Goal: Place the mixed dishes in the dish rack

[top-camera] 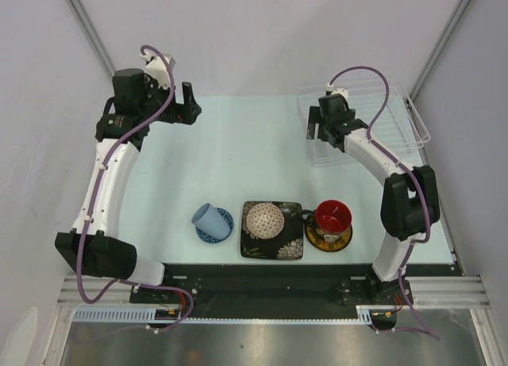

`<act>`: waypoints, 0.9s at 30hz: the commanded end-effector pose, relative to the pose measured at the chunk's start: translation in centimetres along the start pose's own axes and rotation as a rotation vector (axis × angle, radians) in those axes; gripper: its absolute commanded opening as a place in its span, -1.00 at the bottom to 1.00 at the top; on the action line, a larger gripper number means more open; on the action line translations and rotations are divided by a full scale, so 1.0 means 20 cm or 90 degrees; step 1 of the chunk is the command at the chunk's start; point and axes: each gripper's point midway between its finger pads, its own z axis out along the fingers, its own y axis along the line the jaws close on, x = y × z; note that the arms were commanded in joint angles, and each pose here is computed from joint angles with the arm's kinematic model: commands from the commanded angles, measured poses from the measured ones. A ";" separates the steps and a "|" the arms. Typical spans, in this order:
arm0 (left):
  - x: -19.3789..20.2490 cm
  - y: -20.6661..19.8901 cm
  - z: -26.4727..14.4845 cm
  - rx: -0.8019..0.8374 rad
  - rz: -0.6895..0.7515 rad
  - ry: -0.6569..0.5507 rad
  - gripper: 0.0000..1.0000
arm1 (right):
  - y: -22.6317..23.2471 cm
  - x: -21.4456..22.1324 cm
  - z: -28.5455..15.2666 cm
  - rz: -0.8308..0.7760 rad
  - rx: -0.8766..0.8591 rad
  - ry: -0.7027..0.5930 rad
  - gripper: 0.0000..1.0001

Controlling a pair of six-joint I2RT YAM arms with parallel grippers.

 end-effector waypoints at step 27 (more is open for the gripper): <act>0.13 -0.01 0.02 0.023 0.018 -0.008 0.99 | 0.41 0.21 0.23 -0.100 -0.044 0.040 -0.18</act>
